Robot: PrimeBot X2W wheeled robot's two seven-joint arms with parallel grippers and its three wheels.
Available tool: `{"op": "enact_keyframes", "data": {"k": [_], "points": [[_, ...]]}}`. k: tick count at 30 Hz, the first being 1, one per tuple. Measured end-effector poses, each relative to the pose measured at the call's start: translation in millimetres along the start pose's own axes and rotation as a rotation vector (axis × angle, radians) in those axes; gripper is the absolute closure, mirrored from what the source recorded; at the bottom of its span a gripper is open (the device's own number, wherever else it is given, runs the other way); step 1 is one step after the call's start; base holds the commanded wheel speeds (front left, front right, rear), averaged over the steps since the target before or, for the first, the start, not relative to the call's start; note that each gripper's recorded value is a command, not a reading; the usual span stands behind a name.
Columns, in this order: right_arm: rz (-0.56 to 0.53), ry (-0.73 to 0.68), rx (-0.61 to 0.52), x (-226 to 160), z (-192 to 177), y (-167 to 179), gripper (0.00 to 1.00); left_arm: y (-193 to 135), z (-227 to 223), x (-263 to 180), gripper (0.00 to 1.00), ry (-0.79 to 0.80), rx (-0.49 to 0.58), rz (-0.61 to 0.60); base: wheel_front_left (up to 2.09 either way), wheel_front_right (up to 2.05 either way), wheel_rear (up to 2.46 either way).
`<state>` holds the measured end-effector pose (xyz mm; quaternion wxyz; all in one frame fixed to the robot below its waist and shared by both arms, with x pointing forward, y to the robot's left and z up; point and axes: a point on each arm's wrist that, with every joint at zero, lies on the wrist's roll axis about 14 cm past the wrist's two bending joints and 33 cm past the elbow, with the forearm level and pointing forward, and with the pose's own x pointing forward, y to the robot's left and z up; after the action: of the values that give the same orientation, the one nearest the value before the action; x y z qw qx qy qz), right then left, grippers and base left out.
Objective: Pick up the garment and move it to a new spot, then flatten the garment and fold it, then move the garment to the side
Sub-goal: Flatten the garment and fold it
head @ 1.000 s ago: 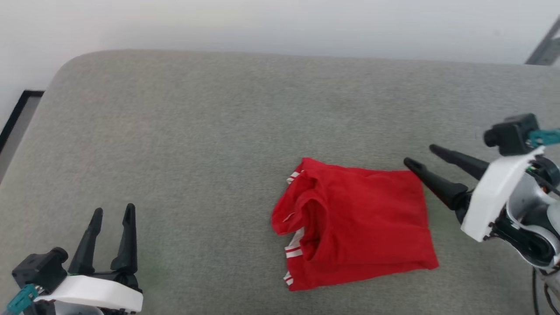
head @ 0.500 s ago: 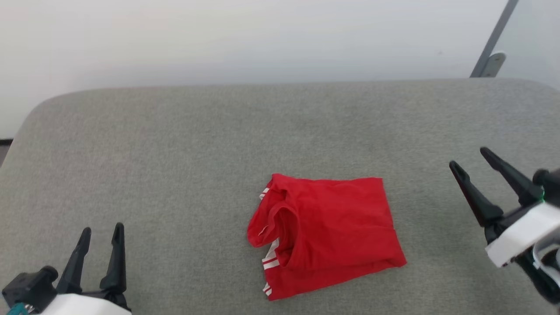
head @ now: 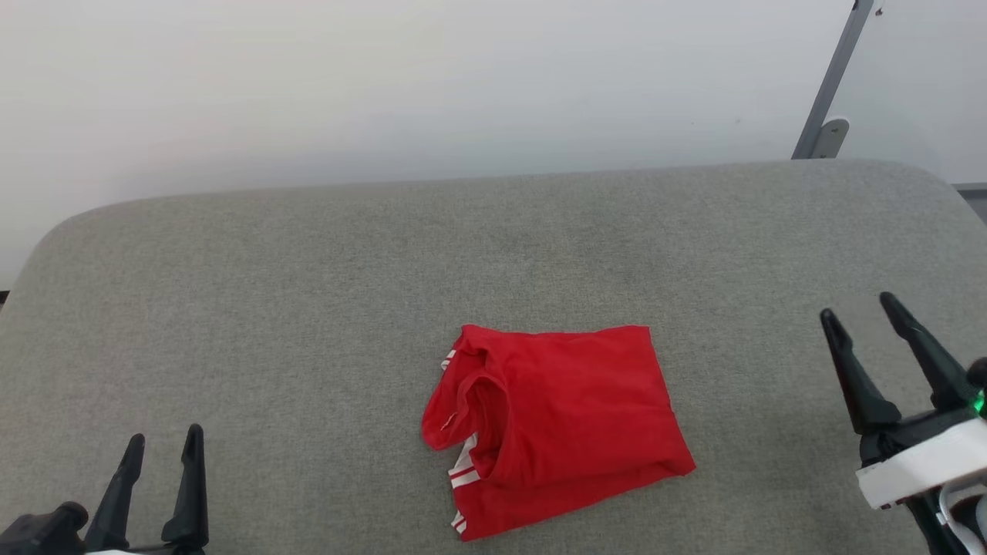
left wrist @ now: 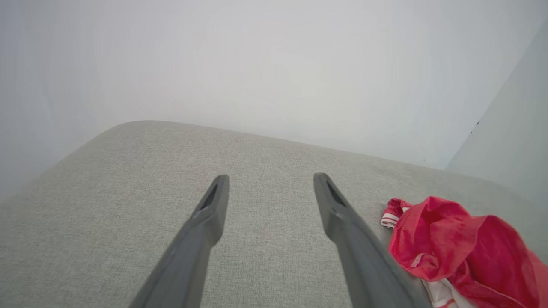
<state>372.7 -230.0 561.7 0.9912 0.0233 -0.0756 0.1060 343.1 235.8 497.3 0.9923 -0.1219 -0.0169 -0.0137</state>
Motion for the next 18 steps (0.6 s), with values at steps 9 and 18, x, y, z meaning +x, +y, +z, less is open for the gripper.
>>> {"op": "enact_keyframes", "data": {"k": [9,18], "points": [[-0.053,-0.041,0.044,-19,2,5,0.00,9,-2,-10,0.00,0.006,-0.009,0.031,0.00,0.00,0.00],[-0.077,0.002,0.081,-29,-17,9,0.00,15,-3,-22,0.00,0.010,-0.019,0.054,0.00,0.00,0.00]]}}
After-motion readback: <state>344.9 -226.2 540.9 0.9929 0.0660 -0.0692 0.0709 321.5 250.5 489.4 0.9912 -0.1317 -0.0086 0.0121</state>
